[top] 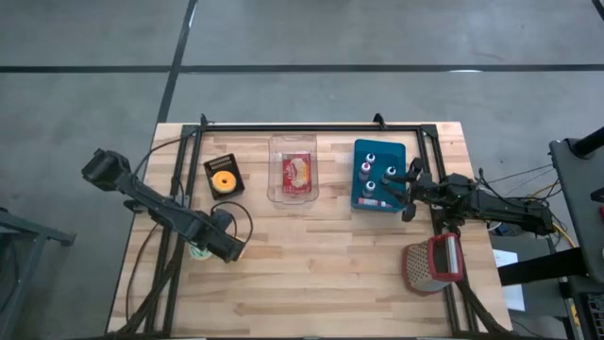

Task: Pick & Place Food Item
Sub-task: Put the orange donut into the black bin

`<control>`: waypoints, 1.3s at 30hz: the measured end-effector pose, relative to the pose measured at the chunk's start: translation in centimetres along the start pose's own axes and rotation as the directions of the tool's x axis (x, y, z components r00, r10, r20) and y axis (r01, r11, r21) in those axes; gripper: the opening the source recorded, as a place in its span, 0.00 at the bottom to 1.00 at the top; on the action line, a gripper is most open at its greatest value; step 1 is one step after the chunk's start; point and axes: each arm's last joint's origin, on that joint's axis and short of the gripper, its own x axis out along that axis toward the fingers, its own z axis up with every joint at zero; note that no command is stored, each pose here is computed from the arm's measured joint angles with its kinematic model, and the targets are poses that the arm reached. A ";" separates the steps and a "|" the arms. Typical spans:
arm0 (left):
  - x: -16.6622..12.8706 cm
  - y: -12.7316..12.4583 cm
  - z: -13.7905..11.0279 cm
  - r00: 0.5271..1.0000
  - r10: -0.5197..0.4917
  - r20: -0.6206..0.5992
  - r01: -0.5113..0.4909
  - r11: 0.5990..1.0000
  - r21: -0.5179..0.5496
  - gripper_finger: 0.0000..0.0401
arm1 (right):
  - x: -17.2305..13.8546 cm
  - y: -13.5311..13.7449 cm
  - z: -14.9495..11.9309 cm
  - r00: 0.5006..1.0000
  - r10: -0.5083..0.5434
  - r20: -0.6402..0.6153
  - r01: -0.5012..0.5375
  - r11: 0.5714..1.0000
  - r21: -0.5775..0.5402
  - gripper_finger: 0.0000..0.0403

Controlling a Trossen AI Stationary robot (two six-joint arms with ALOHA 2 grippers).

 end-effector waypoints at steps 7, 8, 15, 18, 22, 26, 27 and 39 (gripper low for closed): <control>0.2 0.2 0.0 1.000 0.009 -0.010 -0.009 1.000 -0.001 0.57 | 0.0 0.0 0.0 1.000 0.000 0.000 0.000 1.000 0.002 0.35; 0.2 0.1 0.0 1.000 0.006 -0.010 -0.006 1.000 0.001 0.57 | 0.0 0.0 0.0 1.000 0.000 0.000 0.000 1.000 0.001 0.35; 0.9 -0.2 0.0 0.998 -0.061 -0.011 0.061 0.997 0.037 0.57 | 0.0 0.0 0.0 1.000 0.000 0.000 0.000 1.000 0.001 0.35; 1.6 0.0 0.1 0.998 -0.065 -0.014 0.065 0.997 0.031 0.57 | 0.0 0.0 0.0 1.000 0.000 0.000 0.000 1.000 0.000 0.35; 2.1 0.3 0.2 0.998 -0.060 -0.028 0.060 0.998 0.012 0.57 | 0.0 0.0 0.0 1.000 0.000 0.000 0.000 1.000 0.002 0.35; 2.1 0.3 0.2 0.998 -0.059 -0.028 0.060 0.998 0.011 0.57 | 0.0 0.0 0.0 1.000 0.000 0.000 0.000 1.000 0.002 0.35; 2.1 0.3 0.2 0.998 -0.059 -0.029 0.060 0.998 0.011 0.57 | 0.0 0.0 0.0 1.000 0.000 0.000 0.000 1.000 0.002 0.35; 2.1 0.1 0.3 0.996 -0.081 -0.028 0.081 0.997 0.002 0.48 | 0.0 0.0 0.0 1.000 0.000 0.000 0.000 1.000 0.000 0.35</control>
